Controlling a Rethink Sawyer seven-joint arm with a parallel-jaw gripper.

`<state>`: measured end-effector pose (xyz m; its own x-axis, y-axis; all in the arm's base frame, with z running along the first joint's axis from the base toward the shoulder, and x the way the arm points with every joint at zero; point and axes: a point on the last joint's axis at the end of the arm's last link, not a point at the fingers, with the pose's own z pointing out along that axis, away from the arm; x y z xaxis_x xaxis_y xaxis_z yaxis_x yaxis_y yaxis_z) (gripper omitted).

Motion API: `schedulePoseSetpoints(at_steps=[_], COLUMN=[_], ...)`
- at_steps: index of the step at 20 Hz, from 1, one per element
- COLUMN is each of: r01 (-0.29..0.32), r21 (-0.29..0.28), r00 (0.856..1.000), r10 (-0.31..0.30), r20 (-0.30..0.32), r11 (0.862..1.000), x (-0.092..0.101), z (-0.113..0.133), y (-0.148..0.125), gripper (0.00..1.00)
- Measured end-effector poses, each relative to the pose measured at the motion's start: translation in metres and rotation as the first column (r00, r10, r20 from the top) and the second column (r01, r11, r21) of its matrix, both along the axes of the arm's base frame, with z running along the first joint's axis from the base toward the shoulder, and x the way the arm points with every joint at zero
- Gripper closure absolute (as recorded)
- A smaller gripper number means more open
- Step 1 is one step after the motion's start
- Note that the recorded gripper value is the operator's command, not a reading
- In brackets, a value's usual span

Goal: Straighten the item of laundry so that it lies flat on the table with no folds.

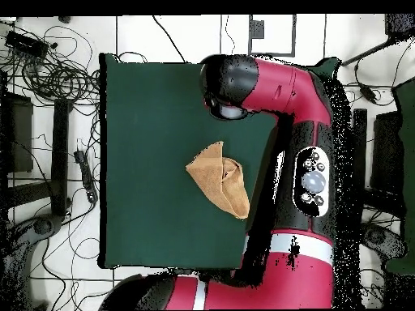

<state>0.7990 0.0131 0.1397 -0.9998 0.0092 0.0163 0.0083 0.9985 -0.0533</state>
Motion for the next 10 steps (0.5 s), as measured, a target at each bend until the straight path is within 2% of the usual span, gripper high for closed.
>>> schedulePoseSetpoints(at_steps=[10], r01=[0.000], r21=[0.000], r00=[1.000], r10=[0.000], r20=[0.000], r11=[1.000], x=[0.0008], z=[0.0012], y=[-0.0001], gripper=[0.00])
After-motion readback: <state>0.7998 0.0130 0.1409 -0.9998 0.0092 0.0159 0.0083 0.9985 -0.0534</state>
